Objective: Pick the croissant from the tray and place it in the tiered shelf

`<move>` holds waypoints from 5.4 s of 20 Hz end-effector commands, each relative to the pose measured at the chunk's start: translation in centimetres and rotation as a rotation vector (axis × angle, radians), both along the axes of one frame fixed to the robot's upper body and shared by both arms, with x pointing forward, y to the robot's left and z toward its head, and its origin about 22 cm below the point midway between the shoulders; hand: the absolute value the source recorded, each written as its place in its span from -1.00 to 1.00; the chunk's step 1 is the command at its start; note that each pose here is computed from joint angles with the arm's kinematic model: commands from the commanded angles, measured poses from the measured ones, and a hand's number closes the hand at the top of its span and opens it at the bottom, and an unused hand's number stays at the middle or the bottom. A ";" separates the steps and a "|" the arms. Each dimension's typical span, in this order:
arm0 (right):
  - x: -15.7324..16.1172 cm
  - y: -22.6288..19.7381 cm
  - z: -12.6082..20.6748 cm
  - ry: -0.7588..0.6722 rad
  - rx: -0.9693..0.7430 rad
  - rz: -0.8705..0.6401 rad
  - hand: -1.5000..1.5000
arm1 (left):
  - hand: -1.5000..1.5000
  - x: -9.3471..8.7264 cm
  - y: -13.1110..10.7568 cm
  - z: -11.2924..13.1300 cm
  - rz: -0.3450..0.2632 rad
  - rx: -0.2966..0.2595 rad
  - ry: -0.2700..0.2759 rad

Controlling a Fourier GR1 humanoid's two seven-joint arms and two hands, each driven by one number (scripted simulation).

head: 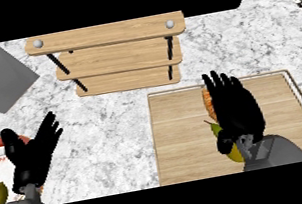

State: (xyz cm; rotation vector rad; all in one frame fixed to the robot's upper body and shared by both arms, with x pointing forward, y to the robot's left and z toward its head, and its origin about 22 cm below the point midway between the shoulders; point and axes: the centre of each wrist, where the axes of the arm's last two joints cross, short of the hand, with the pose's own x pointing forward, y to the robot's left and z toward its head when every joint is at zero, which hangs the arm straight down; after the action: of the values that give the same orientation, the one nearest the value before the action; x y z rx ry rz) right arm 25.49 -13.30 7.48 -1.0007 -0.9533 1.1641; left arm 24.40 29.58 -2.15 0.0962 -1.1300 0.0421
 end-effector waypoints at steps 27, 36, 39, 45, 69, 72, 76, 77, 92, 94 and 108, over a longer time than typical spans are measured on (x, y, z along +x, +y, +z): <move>2.0 -1.4 -8.6 0.116 -0.046 0.205 1.00 | 0.00 1.2 -0.4 1.3 0.010 -0.003 0.011; 0.0 6.6 -6.4 0.131 0.235 0.207 1.00 | 0.00 1.1 -1.3 -0.3 -0.058 -0.018 -0.001; -0.2 7.4 -4.7 0.116 0.335 0.182 1.00 | 0.00 1.1 -1.6 -0.4 -0.073 -0.022 0.012; -2.9 12.4 0.8 -0.131 0.490 0.205 1.00 | 0.00 1.8 -2.3 -0.4 -0.084 0.004 0.013; -0.3 18.0 25.5 -0.605 0.588 -0.047 1.00 | 0.00 1.3 -1.6 -0.3 -0.026 -0.010 0.019; 1.2 18.3 26.8 -0.604 0.581 -0.075 1.00 | 0.00 0.8 -1.0 -0.3 -0.039 -0.003 0.015; 3.3 19.0 28.8 -0.610 0.540 -0.086 1.00 | 0.00 0.9 -1.5 -0.3 -0.033 -0.017 0.022; 4.4 18.6 29.0 -0.605 0.560 -0.080 1.00 | 0.00 1.1 -0.2 0.6 -0.035 0.017 0.026; 12.2 17.7 25.1 -0.518 0.451 -0.026 1.00 | 0.00 0.4 -0.2 -1.1 -0.033 -0.022 0.003; 11.7 18.5 27.3 -0.514 0.452 -0.023 1.00 | 0.00 0.9 -1.3 -1.5 -0.034 -0.009 0.017; 15.6 15.9 24.1 -0.558 0.477 0.032 1.00 | 0.00 1.4 -0.8 -0.5 -0.019 -0.004 0.001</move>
State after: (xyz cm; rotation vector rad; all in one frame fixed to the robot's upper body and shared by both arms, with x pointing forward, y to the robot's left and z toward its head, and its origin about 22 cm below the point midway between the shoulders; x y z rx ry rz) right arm 40.27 3.39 31.72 -0.9487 -1.5914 0.6124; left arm 25.59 28.72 -2.28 0.0831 -1.1416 0.0220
